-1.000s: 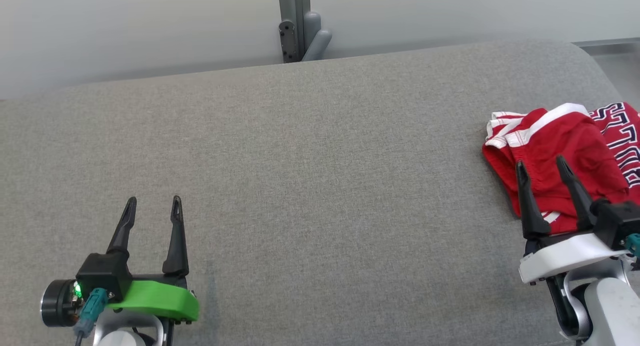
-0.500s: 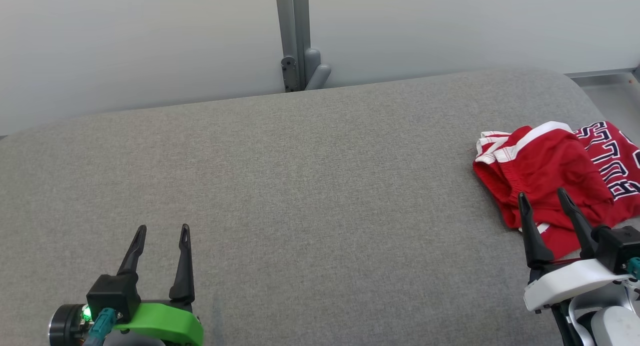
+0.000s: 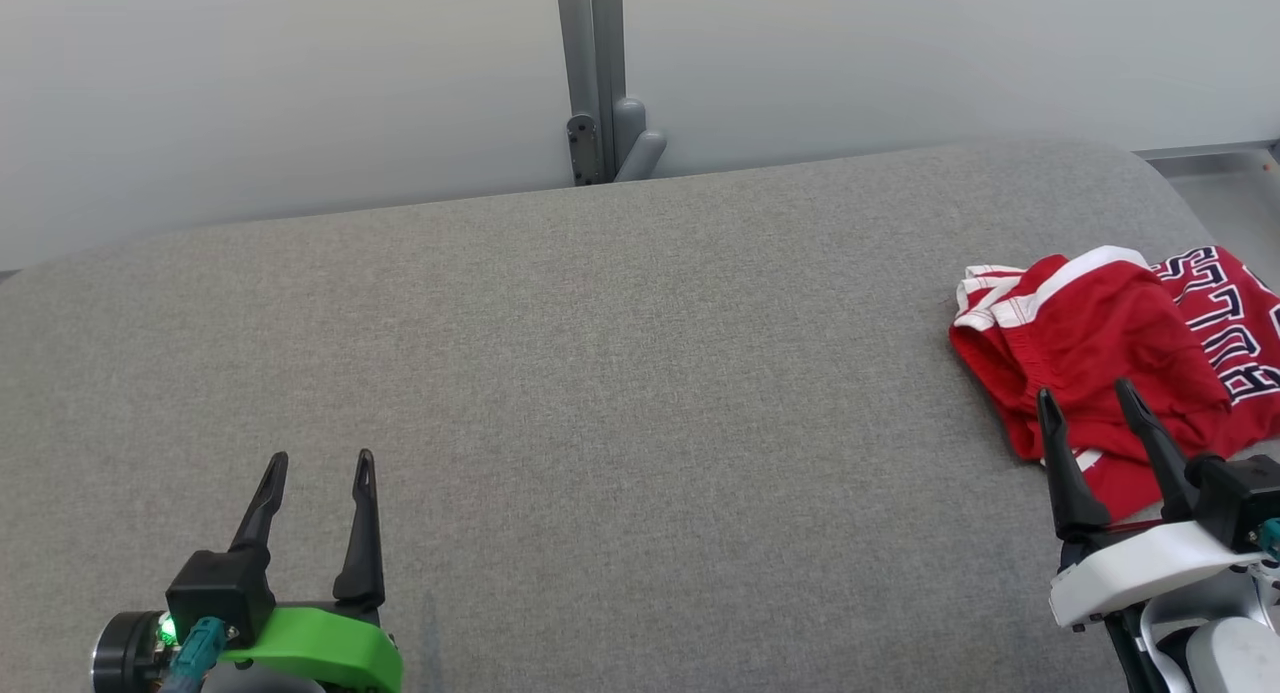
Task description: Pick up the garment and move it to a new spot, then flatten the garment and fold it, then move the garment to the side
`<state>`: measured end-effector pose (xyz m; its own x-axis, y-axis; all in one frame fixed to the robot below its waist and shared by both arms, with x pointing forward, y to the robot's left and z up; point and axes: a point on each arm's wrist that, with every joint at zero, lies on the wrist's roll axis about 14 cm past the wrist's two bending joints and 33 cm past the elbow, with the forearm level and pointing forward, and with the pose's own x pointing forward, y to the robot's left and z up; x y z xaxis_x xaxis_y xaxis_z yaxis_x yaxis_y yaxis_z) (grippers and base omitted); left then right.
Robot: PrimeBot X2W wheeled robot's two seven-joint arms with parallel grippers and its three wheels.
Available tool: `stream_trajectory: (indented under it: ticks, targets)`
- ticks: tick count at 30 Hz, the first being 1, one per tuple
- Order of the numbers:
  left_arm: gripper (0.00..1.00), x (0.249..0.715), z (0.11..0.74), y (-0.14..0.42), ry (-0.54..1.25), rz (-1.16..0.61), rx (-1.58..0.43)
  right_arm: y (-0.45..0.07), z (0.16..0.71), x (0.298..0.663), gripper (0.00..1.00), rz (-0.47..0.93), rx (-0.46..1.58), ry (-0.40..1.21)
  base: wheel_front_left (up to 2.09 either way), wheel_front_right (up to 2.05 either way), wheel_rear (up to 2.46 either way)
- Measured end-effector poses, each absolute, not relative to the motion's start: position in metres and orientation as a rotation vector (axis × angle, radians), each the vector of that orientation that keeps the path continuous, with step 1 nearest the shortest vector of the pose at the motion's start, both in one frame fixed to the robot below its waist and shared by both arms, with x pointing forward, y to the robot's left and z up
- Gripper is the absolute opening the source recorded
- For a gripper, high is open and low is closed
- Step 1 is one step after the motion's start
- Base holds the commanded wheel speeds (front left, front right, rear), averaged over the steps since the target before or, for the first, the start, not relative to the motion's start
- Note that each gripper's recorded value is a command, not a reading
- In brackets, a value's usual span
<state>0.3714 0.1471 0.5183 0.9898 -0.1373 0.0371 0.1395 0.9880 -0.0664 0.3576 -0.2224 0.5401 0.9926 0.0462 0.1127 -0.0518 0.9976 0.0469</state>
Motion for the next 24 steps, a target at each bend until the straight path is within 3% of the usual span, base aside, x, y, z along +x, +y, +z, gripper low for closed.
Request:
stream_trajectory:
  ticks: [24]
  targets:
    - [1.00,0.3710,0.5155,0.1510,-0.018,-0.133,-0.069,-0.2220,0.5390,0.3596,1.00,0.049,0.053,-0.108,0.00,0.00,0.00]
